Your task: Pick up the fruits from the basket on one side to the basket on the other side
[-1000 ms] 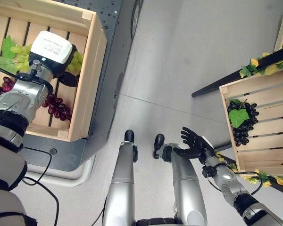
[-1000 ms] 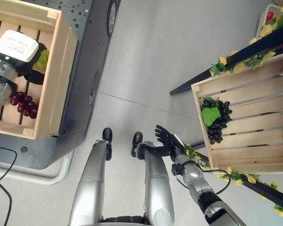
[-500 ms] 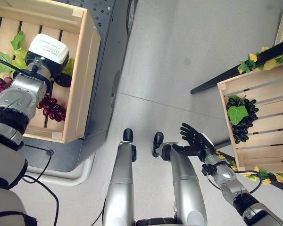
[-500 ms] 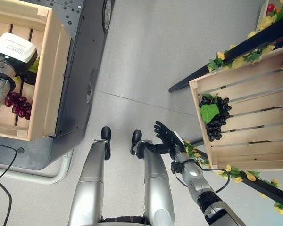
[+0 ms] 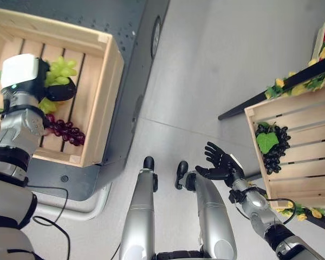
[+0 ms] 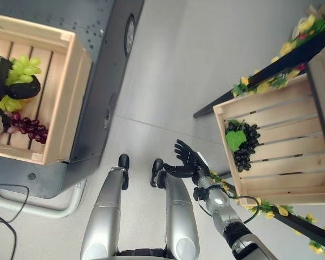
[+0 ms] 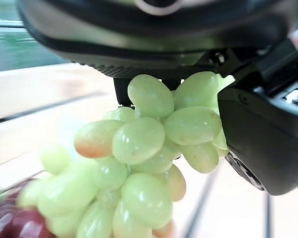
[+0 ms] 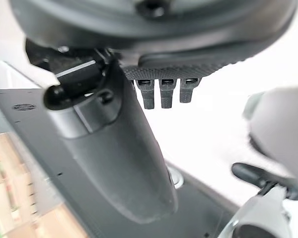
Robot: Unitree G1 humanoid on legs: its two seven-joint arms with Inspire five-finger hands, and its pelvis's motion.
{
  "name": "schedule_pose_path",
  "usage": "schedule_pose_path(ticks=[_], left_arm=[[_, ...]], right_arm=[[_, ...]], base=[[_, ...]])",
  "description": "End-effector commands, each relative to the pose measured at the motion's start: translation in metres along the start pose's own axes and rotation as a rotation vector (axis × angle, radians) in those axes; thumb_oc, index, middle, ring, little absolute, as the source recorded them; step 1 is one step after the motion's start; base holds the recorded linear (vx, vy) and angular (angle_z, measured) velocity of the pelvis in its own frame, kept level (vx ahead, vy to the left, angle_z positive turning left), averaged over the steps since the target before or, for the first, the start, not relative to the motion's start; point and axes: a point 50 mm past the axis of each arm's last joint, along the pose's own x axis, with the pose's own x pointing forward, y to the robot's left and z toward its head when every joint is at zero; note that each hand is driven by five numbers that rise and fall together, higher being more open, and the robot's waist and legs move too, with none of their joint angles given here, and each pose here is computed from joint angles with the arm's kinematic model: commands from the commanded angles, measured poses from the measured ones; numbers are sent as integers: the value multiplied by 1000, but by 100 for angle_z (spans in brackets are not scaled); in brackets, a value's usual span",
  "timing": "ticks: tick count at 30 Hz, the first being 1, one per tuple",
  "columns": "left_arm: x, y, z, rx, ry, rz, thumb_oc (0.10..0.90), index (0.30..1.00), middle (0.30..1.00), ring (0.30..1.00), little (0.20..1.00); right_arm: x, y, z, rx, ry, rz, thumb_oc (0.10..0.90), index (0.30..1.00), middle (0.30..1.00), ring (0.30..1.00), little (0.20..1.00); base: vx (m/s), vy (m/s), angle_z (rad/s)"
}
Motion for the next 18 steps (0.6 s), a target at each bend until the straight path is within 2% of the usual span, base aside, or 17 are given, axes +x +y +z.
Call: schedule_pose_path(ticks=[1,7,10,18], left_arm=[[6,44,-11,-188,28,241,400,300,300,300,300],[0,38,-2,-269,-61,285,400,300,300,300,300],[-2,42,7,-448,-109,318,400,300,300,300,300],[-7,38,15,-749,-125,294,400,300,300,300,300]], right_arm=[[-5,4,11,31,-111,-24,800,900,900,900,900],[-9,2,4,29,-78,-23,800,900,900,900,900],[-12,3,-3,29,-54,-17,800,900,900,900,900],[-17,0,-12,48,-14,-58,800,900,900,900,900]], base=[[2,4,4],[21,3,-2],[21,-57,-4],[45,-52,-6]])
